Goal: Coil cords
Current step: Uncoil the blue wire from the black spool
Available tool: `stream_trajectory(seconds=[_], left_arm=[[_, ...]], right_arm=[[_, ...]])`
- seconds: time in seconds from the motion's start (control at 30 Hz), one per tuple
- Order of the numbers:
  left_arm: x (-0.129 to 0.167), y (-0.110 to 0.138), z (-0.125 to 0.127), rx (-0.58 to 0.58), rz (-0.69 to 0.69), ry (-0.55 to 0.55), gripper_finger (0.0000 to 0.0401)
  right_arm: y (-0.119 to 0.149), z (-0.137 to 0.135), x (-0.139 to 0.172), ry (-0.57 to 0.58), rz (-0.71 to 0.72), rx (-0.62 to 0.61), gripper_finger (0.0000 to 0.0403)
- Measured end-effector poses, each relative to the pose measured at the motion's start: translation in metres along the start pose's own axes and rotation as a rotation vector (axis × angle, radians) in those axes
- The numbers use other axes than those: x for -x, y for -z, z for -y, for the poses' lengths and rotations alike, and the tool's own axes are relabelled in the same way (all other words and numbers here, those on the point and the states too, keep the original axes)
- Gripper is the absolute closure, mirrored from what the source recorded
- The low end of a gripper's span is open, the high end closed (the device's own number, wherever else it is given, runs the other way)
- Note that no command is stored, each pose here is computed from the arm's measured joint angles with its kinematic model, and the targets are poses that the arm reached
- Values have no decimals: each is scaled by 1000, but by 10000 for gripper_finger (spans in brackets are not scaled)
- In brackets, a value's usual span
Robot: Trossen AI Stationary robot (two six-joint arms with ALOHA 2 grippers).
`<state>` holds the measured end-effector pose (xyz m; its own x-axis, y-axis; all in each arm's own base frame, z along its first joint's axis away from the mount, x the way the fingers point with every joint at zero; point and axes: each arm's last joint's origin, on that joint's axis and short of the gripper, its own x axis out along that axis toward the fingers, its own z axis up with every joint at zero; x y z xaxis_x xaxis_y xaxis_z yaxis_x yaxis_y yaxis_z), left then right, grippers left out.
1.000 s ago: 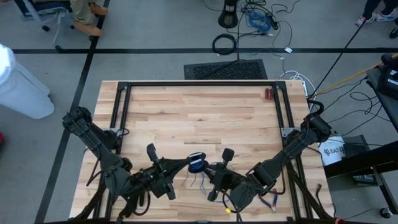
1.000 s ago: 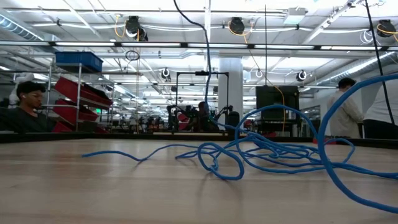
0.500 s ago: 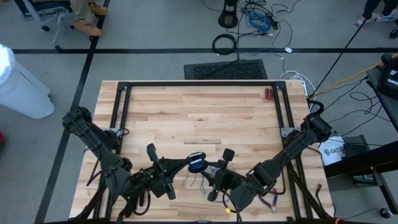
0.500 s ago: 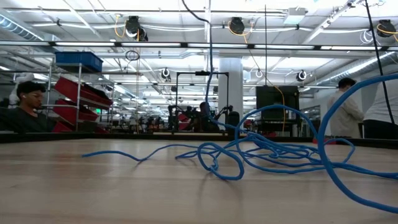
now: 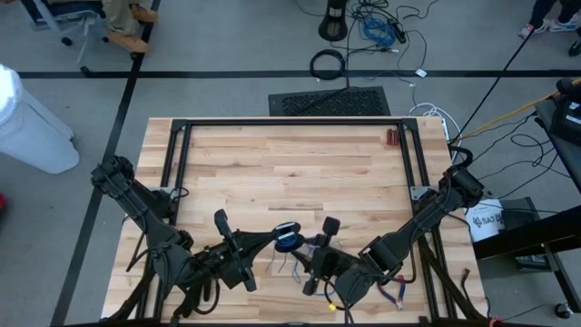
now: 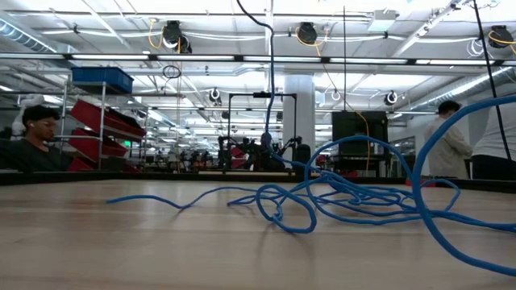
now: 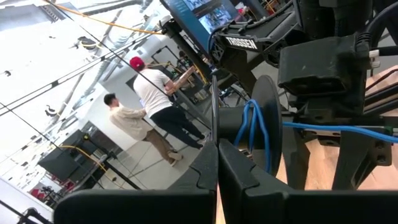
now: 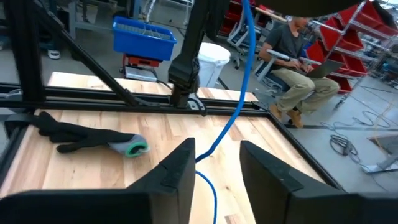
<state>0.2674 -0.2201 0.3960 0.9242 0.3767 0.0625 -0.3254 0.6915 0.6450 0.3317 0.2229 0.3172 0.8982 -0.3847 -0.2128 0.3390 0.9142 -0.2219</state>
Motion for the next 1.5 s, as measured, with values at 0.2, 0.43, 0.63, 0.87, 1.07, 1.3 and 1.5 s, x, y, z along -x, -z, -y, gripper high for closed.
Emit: stream_trajectory(seconds=[0.2, 0.43, 0.63, 0.87, 1.07, 1.3, 1.5], left_arm=[[0, 0, 0, -1, 0, 0, 399], [0, 0, 0, 0, 0, 0, 399], [0, 0, 0, -1, 0, 0, 399], [0, 0, 0, -1, 0, 0, 399], [0, 0, 0, 13, 0, 0, 399], [-1, -1, -1, 41, 3, -7, 399], [-7, 1, -6, 139, -16, -44, 399]], right_arm=[[0, 0, 0, -1, 0, -10, 287], [-1, 0, 0, -4, 5, -20, 257], [-2, 0, 0, 0, 15, -27, 262], [-4, -3, 3, -7, 30, 17, 389], [-4, -4, 6, 12, 34, 20, 400], [-4, -3, 5, 7, 33, 16, 401], [-5, -6, 8, -4, 40, 17, 402]])
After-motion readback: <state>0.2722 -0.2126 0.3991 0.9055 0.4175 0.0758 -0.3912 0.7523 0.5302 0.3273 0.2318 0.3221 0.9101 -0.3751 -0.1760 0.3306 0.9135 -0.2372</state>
